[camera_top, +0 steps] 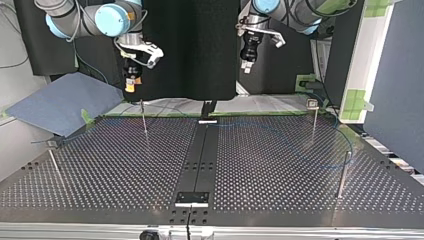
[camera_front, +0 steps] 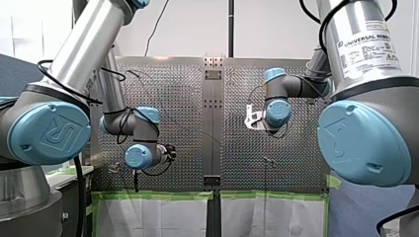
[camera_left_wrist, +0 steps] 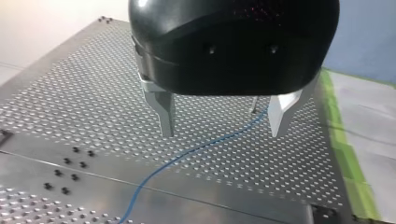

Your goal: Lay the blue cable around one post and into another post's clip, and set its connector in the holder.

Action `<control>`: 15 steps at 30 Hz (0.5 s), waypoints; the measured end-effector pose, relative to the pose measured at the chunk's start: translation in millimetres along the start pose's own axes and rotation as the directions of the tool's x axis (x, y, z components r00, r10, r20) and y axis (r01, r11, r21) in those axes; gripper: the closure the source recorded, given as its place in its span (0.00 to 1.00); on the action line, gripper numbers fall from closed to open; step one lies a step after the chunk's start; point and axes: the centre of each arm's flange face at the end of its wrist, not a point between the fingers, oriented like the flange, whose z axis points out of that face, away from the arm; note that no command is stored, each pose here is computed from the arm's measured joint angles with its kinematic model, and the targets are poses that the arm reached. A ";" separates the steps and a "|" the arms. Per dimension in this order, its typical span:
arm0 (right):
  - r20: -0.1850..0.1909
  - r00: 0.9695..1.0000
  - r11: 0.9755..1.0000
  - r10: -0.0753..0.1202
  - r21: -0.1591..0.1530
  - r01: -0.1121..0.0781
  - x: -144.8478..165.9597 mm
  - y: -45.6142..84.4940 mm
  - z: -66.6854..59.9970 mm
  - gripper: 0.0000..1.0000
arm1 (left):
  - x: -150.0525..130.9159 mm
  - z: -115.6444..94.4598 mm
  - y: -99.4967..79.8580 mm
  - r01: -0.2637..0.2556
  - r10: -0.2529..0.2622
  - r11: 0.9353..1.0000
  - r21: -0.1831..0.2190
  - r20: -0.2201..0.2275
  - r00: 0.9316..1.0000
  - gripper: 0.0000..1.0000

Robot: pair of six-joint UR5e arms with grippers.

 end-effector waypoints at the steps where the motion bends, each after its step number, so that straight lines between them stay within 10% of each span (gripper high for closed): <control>1: 0.003 1.000 1.000 -0.003 0.007 0.003 -2.4 -4.2 -1.2 0.00 | -2.9 0.4 -0.7 0.008 -0.008 1.000 0.001 0.007 1.000 0.00; 10: 0.025 0.999 0.998 -0.042 0.042 0.041 -18.8 -43.6 1.2 0.00 | -25.6 -0.2 1.2 0.058 -0.056 0.998 -0.039 0.033 0.998 0.00; 15: 0.037 0.999 0.999 -0.029 0.047 0.027 -29.9 -65.7 3.2 0.00 | -38.3 -2.7 4.0 0.060 -0.057 0.995 -0.077 0.040 0.998 0.00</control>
